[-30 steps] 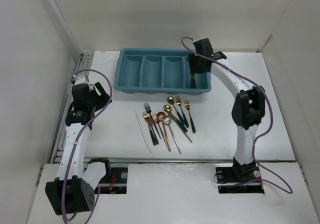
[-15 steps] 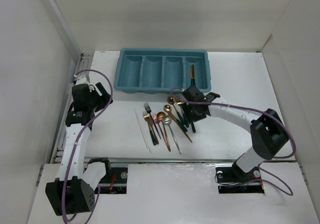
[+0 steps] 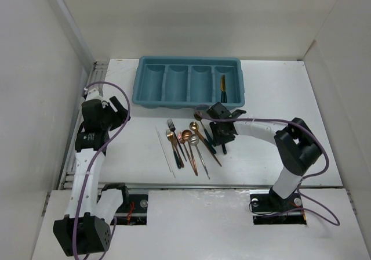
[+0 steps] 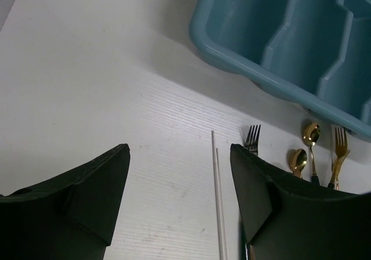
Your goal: Sort the eating utensils into containers
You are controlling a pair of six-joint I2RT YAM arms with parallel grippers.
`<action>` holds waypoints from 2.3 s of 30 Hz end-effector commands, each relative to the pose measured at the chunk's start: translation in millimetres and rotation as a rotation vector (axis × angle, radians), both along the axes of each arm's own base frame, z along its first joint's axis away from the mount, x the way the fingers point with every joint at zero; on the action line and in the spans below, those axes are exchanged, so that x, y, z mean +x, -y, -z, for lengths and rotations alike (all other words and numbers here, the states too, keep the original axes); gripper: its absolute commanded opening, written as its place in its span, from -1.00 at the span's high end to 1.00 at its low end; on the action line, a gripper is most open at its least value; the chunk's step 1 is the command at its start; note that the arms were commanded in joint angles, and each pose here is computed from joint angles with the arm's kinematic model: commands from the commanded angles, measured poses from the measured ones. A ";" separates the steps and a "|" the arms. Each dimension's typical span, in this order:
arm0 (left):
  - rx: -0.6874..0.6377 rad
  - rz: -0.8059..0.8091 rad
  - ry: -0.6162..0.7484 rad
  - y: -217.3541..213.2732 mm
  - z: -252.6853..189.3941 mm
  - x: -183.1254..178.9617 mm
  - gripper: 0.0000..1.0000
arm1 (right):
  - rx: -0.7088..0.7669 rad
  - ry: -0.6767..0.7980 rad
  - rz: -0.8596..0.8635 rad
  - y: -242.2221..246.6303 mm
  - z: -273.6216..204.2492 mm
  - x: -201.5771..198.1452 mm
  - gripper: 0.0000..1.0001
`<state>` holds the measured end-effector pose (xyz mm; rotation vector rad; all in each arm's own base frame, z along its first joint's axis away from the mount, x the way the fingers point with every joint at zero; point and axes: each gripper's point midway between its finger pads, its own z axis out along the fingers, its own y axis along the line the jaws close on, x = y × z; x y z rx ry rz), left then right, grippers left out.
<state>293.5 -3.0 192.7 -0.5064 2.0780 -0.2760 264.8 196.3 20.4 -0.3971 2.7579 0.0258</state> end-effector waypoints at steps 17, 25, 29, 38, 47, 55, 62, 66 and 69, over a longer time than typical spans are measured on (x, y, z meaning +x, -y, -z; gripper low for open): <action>-0.015 -0.009 0.037 0.5 -8.6 0.7 -0.33 | 0.047 -0.007 0.005 1.4 8.7 -12.3 0.92; -0.016 -0.009 0.028 0.6 -4.6 -0.4 -0.33 | 0.064 0.090 0.012 10.8 -38.5 -10.2 1.00; -0.021 -0.001 0.028 2.0 -4.0 1.7 -0.30 | 0.095 0.229 -0.019 8.8 -101.2 3.3 1.00; -0.057 0.016 -0.009 8.1 9.4 2.8 -0.28 | 0.240 0.602 -0.024 -56.5 -236.0 133.2 1.00; -0.117 0.097 -0.126 33.3 35.3 -2.1 -0.23 | 0.255 0.611 0.039 -80.8 -195.8 258.5 1.00; -0.107 0.220 -0.372 74.2 81.7 -7.4 -0.23 | 0.219 0.526 0.051 -88.7 -134.4 269.8 0.82; -0.104 0.333 -0.564 118.0 120.6 -35.0 -0.21 | 0.215 0.540 0.082 -80.5 -150.4 263.2 -0.18; -0.091 0.385 -0.637 136.7 135.8 -55.2 0.05 | 0.231 0.600 0.099 -71.2 -182.1 255.3 -0.19; -0.072 0.382 -0.683 140.6 145.8 -64.7 0.17 | 0.244 0.634 0.091 -70.9 -202.3 236.1 -0.19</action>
